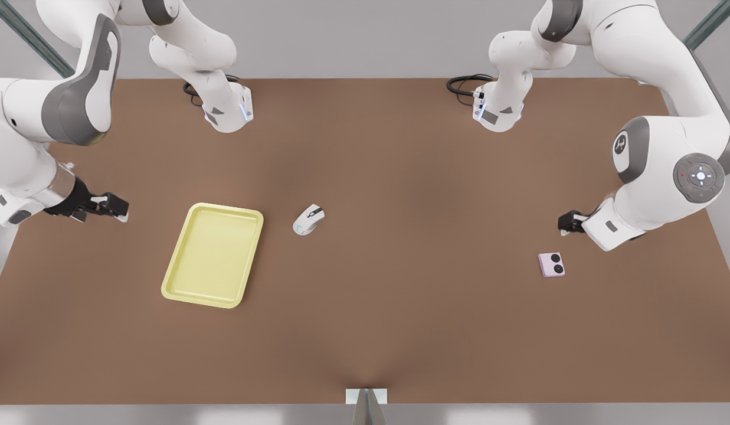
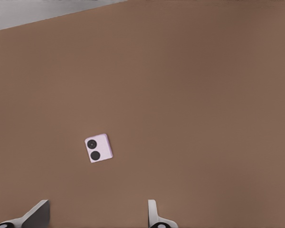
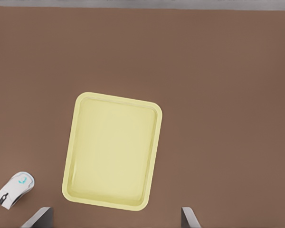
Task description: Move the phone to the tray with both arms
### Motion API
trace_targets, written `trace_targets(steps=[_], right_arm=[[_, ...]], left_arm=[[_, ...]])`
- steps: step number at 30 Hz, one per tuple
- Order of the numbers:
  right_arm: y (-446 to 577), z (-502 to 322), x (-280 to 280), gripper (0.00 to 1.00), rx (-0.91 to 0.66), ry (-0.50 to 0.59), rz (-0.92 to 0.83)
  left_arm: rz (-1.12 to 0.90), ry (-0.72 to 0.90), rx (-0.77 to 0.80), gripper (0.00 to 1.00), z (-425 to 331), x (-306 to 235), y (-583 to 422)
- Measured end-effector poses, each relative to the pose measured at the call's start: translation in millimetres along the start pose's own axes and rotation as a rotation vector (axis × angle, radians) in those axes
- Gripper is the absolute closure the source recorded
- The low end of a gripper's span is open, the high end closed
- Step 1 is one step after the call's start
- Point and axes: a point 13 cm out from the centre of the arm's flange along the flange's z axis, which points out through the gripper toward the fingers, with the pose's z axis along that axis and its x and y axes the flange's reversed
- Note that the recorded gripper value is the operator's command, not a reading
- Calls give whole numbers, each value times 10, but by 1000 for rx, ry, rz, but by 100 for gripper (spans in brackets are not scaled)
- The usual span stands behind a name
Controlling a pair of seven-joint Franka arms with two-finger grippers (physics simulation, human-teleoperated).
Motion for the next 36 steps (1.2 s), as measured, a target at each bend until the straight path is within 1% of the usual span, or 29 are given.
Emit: trace_targets(steps=[3, 5, 8, 10, 13, 17, 22, 36], right_arm=[[9, -14, -21, 0, 1, -10, -6], [60, 8, -39, 0, 1, -9, -17], [174, 17, -51, 0, 3, -9, -39], [70, -15, -44, 0, 1, -14, -22], [-6, -33, -46, 0, -3, -18, -10], [-11, -49, -43, 0, -5, -20, -10], [-146, -77, -36, 0, 1, -25, 11], [-212, -140, -30, 0, 2, -33, 19]], left_arm=[[0, 4, -3, 0, 116, -63, 30], [-10, 74, 2, 0, 698, -43, 69], [-65, 170, 17, 0, 1925, 248, 219], [-104, 161, 27, 0, 2458, 349, 299], [-164, 99, 25, 0, 2923, 303, 501], [-221, 14, 30, 0, 3174, 270, 697], [-217, -32, 19, 0, 3374, 299, 843], [-142, -27, 7, 0, 3979, 340, 992]])
